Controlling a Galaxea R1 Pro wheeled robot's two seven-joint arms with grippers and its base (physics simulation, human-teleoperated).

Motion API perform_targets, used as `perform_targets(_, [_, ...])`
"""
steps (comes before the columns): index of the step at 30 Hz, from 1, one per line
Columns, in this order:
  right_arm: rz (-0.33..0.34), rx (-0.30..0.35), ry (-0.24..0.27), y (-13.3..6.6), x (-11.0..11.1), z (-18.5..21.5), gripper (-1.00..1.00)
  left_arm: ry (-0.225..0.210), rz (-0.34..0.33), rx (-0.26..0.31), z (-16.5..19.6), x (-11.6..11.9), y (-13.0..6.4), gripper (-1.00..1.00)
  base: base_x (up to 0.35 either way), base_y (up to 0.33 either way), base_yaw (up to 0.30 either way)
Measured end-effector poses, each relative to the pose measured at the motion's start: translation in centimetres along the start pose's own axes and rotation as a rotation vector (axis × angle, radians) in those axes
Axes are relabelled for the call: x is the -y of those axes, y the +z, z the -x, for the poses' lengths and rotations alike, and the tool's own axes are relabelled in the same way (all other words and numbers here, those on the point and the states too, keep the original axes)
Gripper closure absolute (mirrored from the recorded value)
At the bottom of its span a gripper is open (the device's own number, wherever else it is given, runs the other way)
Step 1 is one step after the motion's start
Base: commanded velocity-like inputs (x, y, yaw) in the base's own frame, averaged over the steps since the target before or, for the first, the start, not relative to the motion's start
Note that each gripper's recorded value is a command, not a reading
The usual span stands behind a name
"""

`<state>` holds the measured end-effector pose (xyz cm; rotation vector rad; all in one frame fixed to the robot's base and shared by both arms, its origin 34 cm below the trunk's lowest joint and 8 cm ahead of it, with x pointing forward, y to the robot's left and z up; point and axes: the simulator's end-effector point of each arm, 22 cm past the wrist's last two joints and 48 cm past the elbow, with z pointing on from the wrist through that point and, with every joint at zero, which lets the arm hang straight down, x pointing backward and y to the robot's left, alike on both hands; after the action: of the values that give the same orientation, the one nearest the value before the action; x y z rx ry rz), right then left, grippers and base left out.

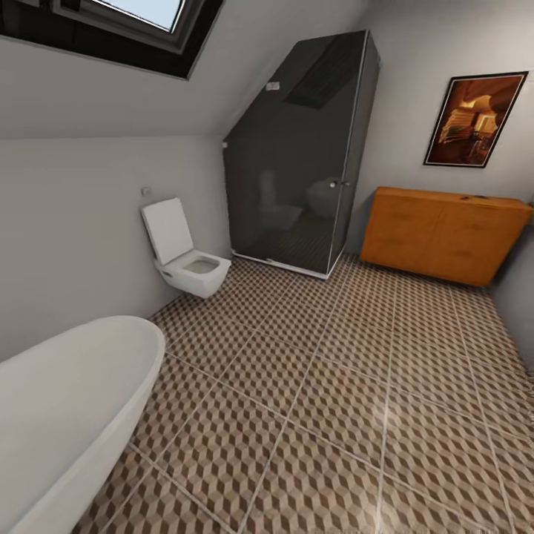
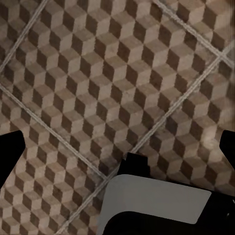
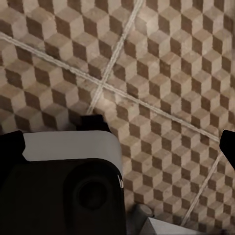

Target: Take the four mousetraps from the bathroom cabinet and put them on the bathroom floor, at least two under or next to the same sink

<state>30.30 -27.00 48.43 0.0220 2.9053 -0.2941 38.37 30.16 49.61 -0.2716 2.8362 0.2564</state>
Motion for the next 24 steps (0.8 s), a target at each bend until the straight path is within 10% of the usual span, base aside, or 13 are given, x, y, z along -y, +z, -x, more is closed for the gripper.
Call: perform_targets(24, [0.001, 0.000, 0.000, -0.01, -0.05, 0.00, -1.00, 0.000, 0.001, 0.002, 0.06, -0.05, 0.01, -1.00, 0.000, 0.000, -0.280])
